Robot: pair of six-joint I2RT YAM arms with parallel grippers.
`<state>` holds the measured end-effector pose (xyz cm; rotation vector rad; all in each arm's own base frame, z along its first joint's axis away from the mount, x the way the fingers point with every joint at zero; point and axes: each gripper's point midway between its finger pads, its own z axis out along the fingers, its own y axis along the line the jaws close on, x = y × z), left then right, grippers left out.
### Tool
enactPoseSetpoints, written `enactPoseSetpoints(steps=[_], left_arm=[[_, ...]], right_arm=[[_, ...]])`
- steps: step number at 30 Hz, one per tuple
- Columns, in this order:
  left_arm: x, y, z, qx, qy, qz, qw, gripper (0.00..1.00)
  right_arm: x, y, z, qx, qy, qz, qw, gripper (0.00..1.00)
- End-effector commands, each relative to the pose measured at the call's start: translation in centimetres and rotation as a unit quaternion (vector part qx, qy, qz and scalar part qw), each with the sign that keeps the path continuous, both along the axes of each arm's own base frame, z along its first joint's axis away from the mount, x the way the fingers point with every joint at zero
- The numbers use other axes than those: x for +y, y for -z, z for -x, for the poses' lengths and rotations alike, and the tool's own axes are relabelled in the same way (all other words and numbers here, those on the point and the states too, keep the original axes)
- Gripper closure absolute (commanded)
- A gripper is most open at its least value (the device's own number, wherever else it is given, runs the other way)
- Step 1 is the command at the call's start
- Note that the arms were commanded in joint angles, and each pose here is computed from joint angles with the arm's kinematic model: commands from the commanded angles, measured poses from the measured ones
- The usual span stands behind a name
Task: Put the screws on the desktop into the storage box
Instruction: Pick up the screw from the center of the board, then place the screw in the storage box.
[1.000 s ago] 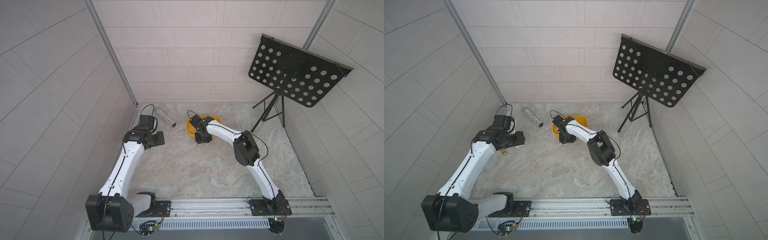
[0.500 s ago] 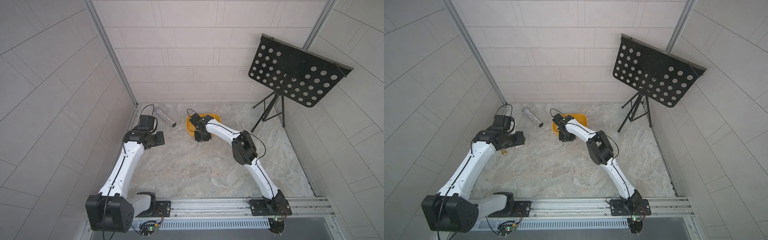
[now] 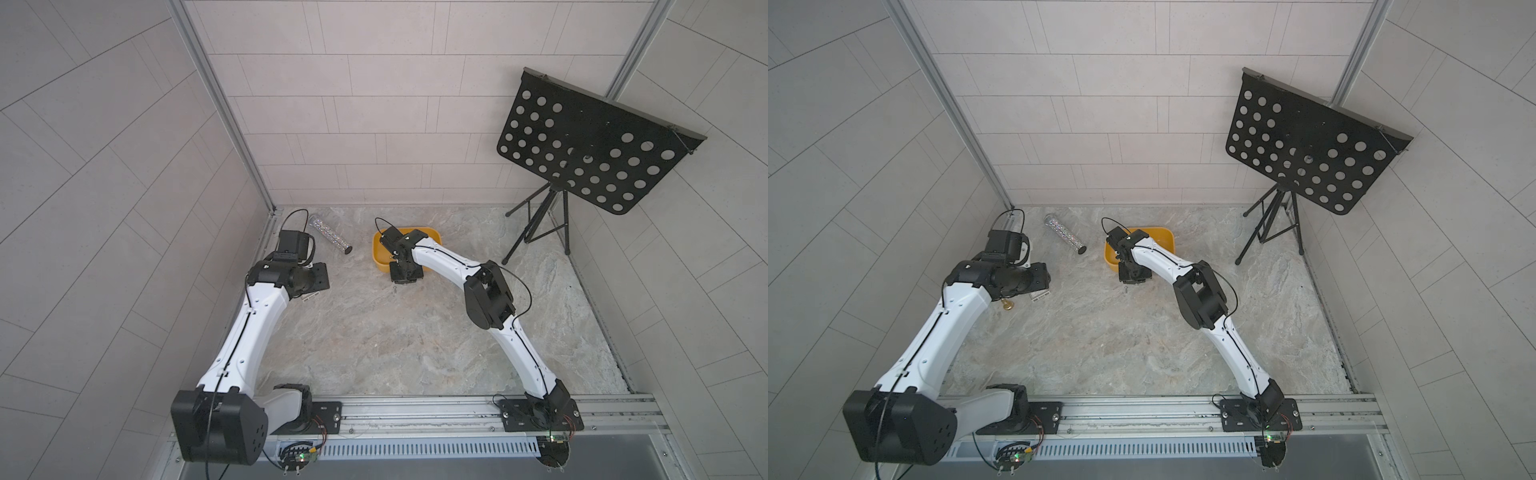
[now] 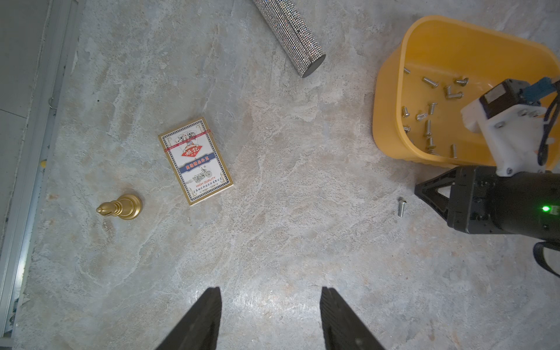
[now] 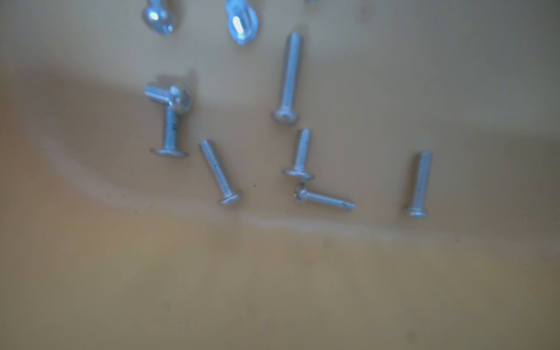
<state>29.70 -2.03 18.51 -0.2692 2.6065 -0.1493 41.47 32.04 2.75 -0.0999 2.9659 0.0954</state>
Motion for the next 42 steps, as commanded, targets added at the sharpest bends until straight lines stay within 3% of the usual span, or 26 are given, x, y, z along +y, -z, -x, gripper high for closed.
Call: enactPoseSetpoints(steps=[1,7,22,42], left_arm=[[0.3,-0.2,0.2,-0.005,-0.004,0.000,1.000,0.41],[0.3,-0.2,0.2,-0.006,-0.005,0.000,1.000,0.41],[0.3,-0.2,0.3,-0.006,-0.004,0.000,1.000,0.41],[0.3,-0.3,0.3,-0.007,-0.005,0.000,1.000,0.41]], right_arm=[[-0.6,0.3,1.0,0.020,-0.004,0.015,1.000,0.80],[-0.9,0.2,1.5,0.028,-0.005,0.023,0.999,0.81],[-1.3,-0.7,2.1,0.028,-0.010,0.031,0.999,1.00],[-1.1,-9.7,5.7,-0.012,-0.061,0.001,0.998,1.00]])
